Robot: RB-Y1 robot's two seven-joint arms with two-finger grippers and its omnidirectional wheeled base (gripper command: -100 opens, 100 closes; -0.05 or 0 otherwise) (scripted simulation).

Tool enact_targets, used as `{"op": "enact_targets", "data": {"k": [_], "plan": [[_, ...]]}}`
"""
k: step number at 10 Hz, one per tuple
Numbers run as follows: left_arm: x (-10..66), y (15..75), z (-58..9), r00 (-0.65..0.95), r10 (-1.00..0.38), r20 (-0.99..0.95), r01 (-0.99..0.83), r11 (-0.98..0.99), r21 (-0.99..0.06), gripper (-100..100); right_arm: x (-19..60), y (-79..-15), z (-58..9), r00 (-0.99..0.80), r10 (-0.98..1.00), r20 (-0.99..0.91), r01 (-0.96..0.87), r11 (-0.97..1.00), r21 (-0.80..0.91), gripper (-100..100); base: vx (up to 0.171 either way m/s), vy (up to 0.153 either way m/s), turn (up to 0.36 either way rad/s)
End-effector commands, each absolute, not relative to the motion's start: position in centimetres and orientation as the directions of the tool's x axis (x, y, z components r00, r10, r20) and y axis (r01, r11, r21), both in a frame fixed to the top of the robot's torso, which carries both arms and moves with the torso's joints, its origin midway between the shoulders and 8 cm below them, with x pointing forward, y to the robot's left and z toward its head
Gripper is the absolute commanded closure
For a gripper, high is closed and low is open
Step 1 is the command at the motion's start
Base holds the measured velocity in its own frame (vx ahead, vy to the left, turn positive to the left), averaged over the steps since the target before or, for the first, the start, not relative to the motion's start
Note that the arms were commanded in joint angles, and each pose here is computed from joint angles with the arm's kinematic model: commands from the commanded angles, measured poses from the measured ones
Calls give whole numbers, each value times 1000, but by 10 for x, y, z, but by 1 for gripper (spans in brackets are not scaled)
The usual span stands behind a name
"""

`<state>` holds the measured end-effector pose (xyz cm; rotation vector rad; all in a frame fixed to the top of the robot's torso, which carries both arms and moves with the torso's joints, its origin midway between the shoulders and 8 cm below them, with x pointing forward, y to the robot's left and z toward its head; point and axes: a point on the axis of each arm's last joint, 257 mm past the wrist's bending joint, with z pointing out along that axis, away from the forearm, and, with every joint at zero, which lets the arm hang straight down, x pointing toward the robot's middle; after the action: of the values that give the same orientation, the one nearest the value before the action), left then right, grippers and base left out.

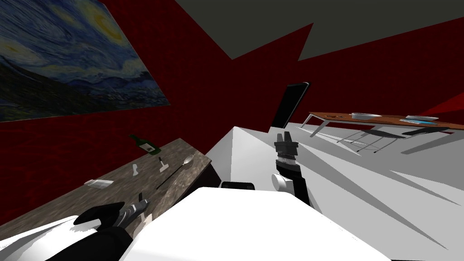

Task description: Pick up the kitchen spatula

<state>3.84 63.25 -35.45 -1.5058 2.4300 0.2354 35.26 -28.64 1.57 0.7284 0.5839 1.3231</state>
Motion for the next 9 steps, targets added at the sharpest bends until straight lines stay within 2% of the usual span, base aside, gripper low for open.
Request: {"op": "enact_targets", "data": {"k": [1, 2, 9], "plan": [[38, 633, -355, -422, -851, -313, -895, 446, -5, 0, 353, -286, 16, 164, 986, 25, -646, 88, 758, 0, 0, 0, 0], [55, 631, -352, -429, -848, -311, -890, 455, -13, 100, 353, -286, 16, 164, 986, 25, -646, 88, 758, 0, -28, -10, 124], [103, 633, -340, -467, -828, -311, -868, 496, -14, 100, 353, -286, 16, 164, 986, 25, -646, 88, 758, 0, -37, -18, 67]]}}
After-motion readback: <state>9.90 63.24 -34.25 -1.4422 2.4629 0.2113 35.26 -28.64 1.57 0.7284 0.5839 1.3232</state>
